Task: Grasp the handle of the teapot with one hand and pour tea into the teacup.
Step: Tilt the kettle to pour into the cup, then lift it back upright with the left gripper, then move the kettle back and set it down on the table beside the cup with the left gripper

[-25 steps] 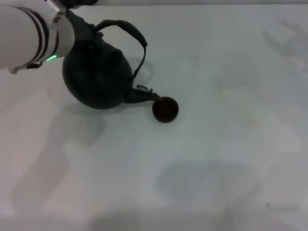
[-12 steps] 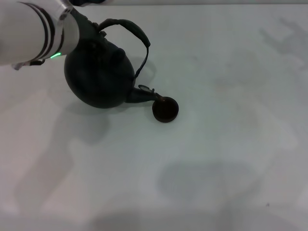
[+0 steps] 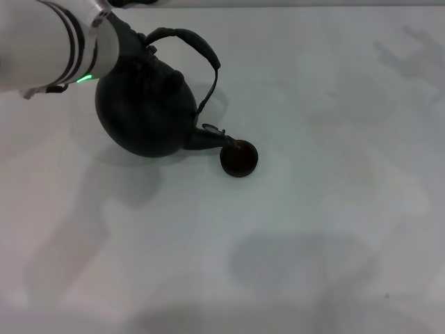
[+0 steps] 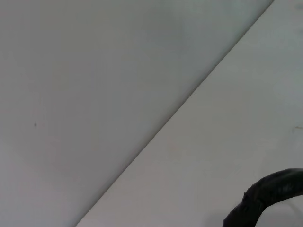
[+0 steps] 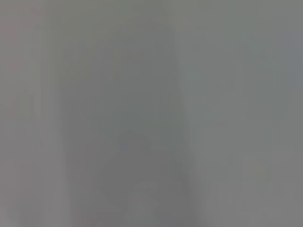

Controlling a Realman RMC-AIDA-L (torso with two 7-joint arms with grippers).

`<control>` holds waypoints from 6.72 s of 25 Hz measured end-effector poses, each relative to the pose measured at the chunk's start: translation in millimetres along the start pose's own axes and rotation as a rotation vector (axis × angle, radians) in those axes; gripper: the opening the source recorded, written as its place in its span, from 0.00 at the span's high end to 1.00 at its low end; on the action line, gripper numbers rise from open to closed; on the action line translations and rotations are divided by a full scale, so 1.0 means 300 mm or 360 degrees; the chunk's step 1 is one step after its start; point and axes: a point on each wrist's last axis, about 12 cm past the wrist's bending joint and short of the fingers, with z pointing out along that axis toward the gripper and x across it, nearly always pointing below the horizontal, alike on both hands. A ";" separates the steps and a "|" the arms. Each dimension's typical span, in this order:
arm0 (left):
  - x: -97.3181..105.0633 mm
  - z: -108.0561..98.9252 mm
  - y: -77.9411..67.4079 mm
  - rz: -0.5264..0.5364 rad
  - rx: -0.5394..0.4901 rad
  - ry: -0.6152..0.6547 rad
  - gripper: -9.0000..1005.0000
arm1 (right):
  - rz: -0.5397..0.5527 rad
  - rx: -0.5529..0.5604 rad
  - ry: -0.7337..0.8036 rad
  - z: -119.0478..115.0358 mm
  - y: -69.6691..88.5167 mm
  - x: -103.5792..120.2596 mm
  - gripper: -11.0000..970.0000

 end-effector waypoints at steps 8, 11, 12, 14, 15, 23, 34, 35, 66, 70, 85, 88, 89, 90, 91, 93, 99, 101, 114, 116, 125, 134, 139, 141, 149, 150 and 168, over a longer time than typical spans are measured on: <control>-0.004 0.000 -0.004 0.0017 0.0008 0.0017 0.86 | 0.0002 -0.0006 0.0000 0.007 0.002 0.000 0.13; -0.004 0.001 -0.005 0.0035 0.0001 0.0032 0.86 | 0.0001 -0.0004 0.0001 0.008 0.001 0.000 0.13; -0.003 0.001 -0.006 0.0040 -0.0003 0.0038 0.86 | 0.0001 -0.0002 0.0001 0.008 0.001 0.000 0.13; -0.004 0.002 -0.006 0.0044 -0.0005 0.0039 0.86 | -0.0001 0.0002 0.0002 0.010 0.000 -0.001 0.13; -0.004 0.002 -0.006 0.0046 -0.0005 0.0041 0.86 | -0.0001 0.0001 0.0003 0.011 0.000 -0.001 0.13; -0.009 0.004 -0.006 0.0052 -0.0005 0.0043 0.86 | -0.0001 0.0005 0.0001 0.011 -0.001 -0.001 0.13; 0.005 0.007 -0.006 -0.0084 -0.0009 0.0012 0.86 | -0.0002 0.0018 0.0009 0.013 -0.003 0.005 0.13; 0.014 0.009 -0.005 -0.0116 -0.0012 0.0005 0.86 | -0.0002 0.0022 0.0010 0.013 -0.004 0.005 0.13; 0.244 -0.018 0.020 -0.0728 -0.0174 -0.0554 0.86 | -0.0006 0.0058 0.0079 -0.012 -0.034 0.013 0.13; 0.256 0.013 0.007 -0.0748 -0.0120 -0.0609 0.86 | -0.0006 0.0075 0.0083 -0.012 -0.039 0.013 0.13; 0.329 0.033 0.063 -0.0836 0.0215 -0.0833 0.86 | -0.0020 0.0084 0.0127 -0.019 -0.048 0.024 0.13; 0.378 0.044 0.064 -0.0802 0.0265 -0.0892 0.86 | -0.0024 0.0079 0.0131 -0.019 -0.046 0.026 0.13; 0.386 0.046 0.063 -0.0790 0.0271 -0.0900 0.86 | -0.0025 0.0076 0.0132 -0.019 -0.045 0.027 0.13; 0.407 0.052 0.063 -0.0771 0.0270 -0.0907 0.86 | -0.0026 0.0074 0.0133 -0.018 -0.044 0.028 0.13; 0.427 0.058 0.061 -0.0751 0.0273 -0.0921 0.86 | -0.0026 0.0071 0.0134 -0.017 -0.042 0.028 0.13; 0.462 0.067 0.061 -0.0745 0.0276 -0.0942 0.86 | -0.0026 0.0066 0.0137 -0.014 -0.040 0.029 0.13; 0.579 0.081 0.073 -0.0786 0.0288 -0.1084 0.86 | -0.0025 0.0055 0.0152 -0.004 -0.035 0.031 0.13; 0.612 0.084 0.075 -0.0801 0.0275 -0.1129 0.86 | -0.0020 0.0057 0.0151 0.000 -0.034 0.030 0.13; 0.670 0.157 0.039 -0.0812 0.0271 -0.1122 0.86 | 0.0007 0.0072 0.0166 0.013 -0.031 0.036 0.13; 0.674 0.161 0.032 -0.0817 0.0273 -0.1114 0.86 | 0.0010 0.0074 0.0166 0.014 -0.030 0.037 0.13; 0.713 0.163 0.008 -0.0849 0.0224 -0.1092 0.86 | 0.0023 0.0102 0.0179 0.013 -0.033 0.052 0.13; 0.750 0.163 -0.017 -0.0860 0.0184 -0.1067 0.86 | 0.0021 0.0105 0.0179 0.016 -0.032 0.053 0.13; 0.752 0.165 -0.018 -0.0863 0.0180 -0.1058 0.87 | 0.0023 0.0104 0.0178 0.017 -0.031 0.054 0.13; 0.753 0.165 -0.018 -0.0864 0.0180 -0.1056 0.88 | 0.0024 0.0104 0.0178 0.017 -0.031 0.054 0.13; 0.758 0.165 -0.021 -0.0841 0.0168 -0.1049 0.75 | 0.0029 0.0104 0.0177 0.017 -0.031 0.053 0.13; 0.759 0.165 -0.022 -0.0834 0.0166 -0.1048 0.74 | 0.0028 0.0104 0.0177 0.017 -0.031 0.053 0.13; 0.774 0.126 -0.031 -0.0753 0.0103 -0.1162 0.39 | 0.0028 0.0110 0.0179 0.017 -0.032 0.054 0.13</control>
